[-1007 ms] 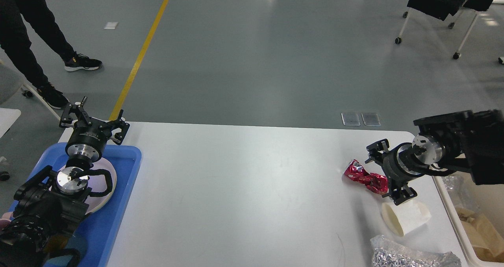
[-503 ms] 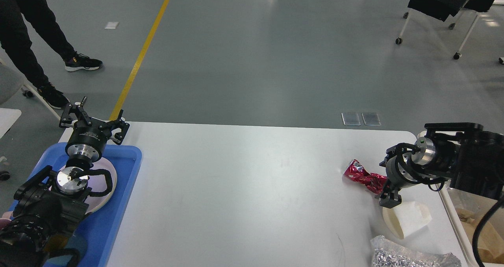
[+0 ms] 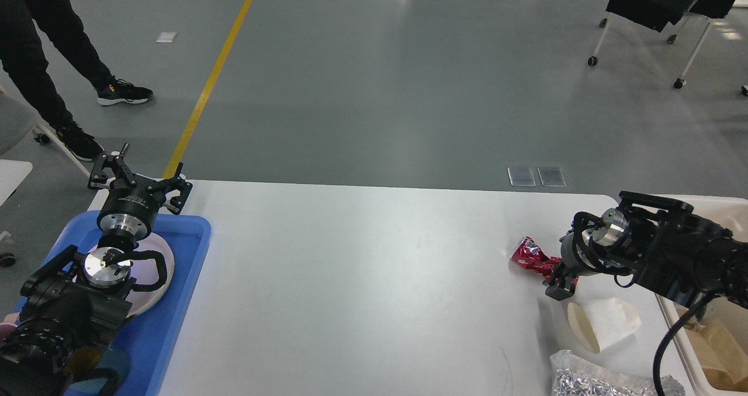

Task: Tidy desktop
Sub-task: 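Close the right gripper on the red wrapper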

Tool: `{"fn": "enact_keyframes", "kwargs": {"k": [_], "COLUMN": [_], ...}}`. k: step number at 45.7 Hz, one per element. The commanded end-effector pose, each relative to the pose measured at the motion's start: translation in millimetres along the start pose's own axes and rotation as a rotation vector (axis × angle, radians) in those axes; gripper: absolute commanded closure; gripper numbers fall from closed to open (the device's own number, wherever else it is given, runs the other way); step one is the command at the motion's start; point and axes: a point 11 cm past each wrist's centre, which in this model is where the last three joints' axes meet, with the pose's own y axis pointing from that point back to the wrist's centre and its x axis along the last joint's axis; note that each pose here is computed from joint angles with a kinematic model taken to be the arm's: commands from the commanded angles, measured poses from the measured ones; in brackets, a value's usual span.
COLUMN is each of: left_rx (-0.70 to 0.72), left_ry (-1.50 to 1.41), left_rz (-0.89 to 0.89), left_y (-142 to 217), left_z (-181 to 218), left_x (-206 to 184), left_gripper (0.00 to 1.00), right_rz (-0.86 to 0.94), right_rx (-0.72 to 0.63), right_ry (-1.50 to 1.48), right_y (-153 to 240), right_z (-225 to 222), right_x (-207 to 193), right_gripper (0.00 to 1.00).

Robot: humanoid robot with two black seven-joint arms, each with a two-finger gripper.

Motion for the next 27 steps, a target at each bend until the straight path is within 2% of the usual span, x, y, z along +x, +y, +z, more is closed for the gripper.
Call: {"fn": "enact_keyframes", "kwargs": {"k": [1, 7, 11, 15, 17, 23, 27], "left_rx": [-0.001, -0.001, 0.0, 0.001, 0.001, -0.001, 0.0], "left_ry": [0.001, 0.001, 0.001, -0.001, -0.001, 0.001, -0.001], "left_rz": [0.0, 0.0, 0.0, 0.0, 0.0, 0.0, 0.0], "left_y": [0.0, 0.0, 0.0, 0.0, 0.0, 0.0, 0.0], "left_z": [0.1, 0.1, 0.0, -0.1, -0.1, 0.1, 0.0], "left_x": [0.0, 0.0, 0.0, 0.0, 0.0, 0.0, 0.0], "left_gripper": [0.04, 0.04, 0.04, 0.04, 0.04, 0.04, 0.04], "right_rz": [0.002, 0.005, 0.009, 0.01, 0.013, 0.018, 0.021], "right_rx": [0.016, 0.023, 0.025, 0.018, 0.022, 0.025, 0.028], "right_ry": [0.003, 0.008, 0.019, 0.025, 0.029, 0.05, 0.06], "right_y": [-4.0, -8.2, -10.9, -12.8, -12.8, -13.1, -13.1], "right_z": [-0.4, 2.4, 5.7, 9.4, 8.7, 9.3, 9.0], "right_x": [-6.0, -10.2, -11.7, -11.5, -10.9, -11.8, -11.4], "right_gripper": [0.01, 0.05, 0.27, 0.56, 0.64, 0.67, 0.74]}}
